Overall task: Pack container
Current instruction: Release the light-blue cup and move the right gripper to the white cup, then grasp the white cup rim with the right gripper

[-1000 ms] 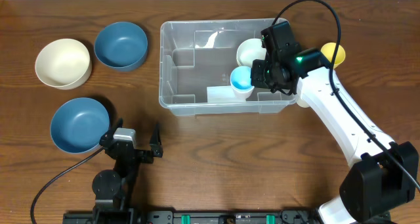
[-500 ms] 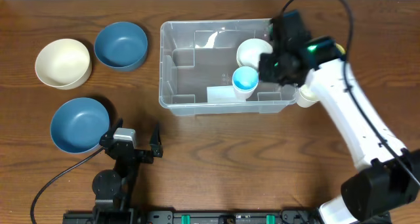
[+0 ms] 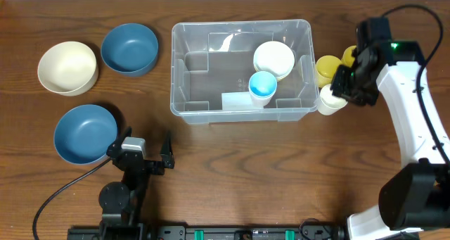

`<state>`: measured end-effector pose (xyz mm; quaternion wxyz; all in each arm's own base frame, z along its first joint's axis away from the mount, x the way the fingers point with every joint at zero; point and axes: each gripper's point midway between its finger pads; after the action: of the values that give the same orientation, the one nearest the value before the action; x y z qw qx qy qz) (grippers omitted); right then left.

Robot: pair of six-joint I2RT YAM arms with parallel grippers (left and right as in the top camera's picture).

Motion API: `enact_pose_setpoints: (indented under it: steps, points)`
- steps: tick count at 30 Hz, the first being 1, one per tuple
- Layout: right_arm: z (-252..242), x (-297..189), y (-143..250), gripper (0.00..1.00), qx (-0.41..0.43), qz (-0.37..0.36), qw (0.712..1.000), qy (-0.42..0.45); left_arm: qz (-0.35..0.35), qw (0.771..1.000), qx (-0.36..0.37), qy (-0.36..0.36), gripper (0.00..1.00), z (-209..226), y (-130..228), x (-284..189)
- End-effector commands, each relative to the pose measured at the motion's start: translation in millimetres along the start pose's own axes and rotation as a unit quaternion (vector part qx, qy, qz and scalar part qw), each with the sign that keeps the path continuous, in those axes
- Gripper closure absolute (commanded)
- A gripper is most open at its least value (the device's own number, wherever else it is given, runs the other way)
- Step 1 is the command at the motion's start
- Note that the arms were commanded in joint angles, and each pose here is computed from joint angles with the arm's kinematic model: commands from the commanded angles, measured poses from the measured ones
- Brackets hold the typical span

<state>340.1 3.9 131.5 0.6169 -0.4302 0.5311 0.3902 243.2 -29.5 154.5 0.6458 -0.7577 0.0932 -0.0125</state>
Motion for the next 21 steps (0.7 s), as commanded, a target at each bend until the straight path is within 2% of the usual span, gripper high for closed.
enact_pose_setpoints:
  steps: [1, 21]
  points:
    - [-14, 13, 5, 0.67, 0.006, 0.004, 1.000, 0.014, 0.026, 1.000, -0.001, -0.001, 0.02, 2, 17, 1]
    - [-29, 67, -11, 0.66, 0.062, -0.056, 0.996, 0.010, 0.026, 1.000, -0.001, -0.001, 0.02, 2, 17, 1]
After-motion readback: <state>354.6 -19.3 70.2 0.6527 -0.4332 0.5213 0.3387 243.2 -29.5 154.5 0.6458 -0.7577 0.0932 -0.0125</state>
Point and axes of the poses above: each gripper's point midway between its finger pads, its own x axis out along the fingers, its own z axis along the line the jaws close on, y = z × x, and after that the axes turned 5 degrees about -x, right-handed
